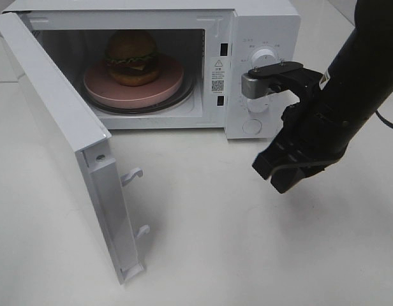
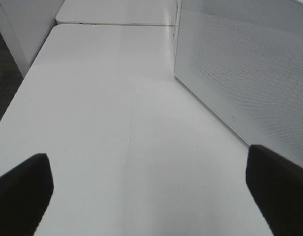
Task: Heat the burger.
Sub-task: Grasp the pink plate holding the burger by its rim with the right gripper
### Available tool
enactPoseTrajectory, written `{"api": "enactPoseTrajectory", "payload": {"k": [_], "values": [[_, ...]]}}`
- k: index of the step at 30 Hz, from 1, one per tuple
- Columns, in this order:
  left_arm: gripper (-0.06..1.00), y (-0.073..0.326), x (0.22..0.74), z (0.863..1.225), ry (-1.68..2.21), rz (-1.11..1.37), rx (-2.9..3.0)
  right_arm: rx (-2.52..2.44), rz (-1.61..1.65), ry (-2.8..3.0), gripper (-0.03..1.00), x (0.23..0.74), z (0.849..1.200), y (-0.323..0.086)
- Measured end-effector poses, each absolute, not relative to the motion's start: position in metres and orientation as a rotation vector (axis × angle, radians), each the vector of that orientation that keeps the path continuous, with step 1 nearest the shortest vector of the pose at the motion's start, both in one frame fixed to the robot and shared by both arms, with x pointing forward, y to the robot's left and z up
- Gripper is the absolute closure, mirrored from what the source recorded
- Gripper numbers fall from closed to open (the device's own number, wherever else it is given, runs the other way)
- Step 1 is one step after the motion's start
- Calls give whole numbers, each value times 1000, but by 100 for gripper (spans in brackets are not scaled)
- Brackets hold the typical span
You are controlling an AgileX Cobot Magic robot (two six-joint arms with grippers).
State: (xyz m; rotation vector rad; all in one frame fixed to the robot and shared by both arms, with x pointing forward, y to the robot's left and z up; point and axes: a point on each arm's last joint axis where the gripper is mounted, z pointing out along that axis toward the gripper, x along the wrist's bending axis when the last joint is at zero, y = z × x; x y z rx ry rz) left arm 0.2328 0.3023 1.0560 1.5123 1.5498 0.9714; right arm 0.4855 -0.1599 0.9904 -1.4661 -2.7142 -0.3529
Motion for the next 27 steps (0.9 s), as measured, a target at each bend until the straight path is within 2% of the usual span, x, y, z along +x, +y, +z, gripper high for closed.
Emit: {"api": "enactPoseTrajectory", "payload": {"k": [7, 12, 15, 22, 25, 26, 27], "values": [[-4, 302, 233, 1056, 1550, 971, 1512, -743, -172, -2998, 90, 481, 1001, -167], [-4, 302, 233, 1056, 1550, 971, 1512, -395, -177, -3079, 88, 483, 1006, -166], [-4, 302, 233, 1056, 1550, 971, 1512, 3, -187, -3126, 87, 485, 1009, -165], [-4, 302, 233, 1056, 1550, 971, 1512, 196, -182, -3139, 84, 486, 1009, -165], [-4, 302, 233, 1056, 1550, 971, 1512, 213, -170, -3162, 79, 488, 1009, -166], [-4, 302, 233, 1056, 1550, 971, 1512, 224, -155, -3175, 72, 489, 1009, -167], [-4, 302, 233, 1056, 1550, 971, 1512, 224, -155, -3175, 72, 489, 1009, -167]]}}
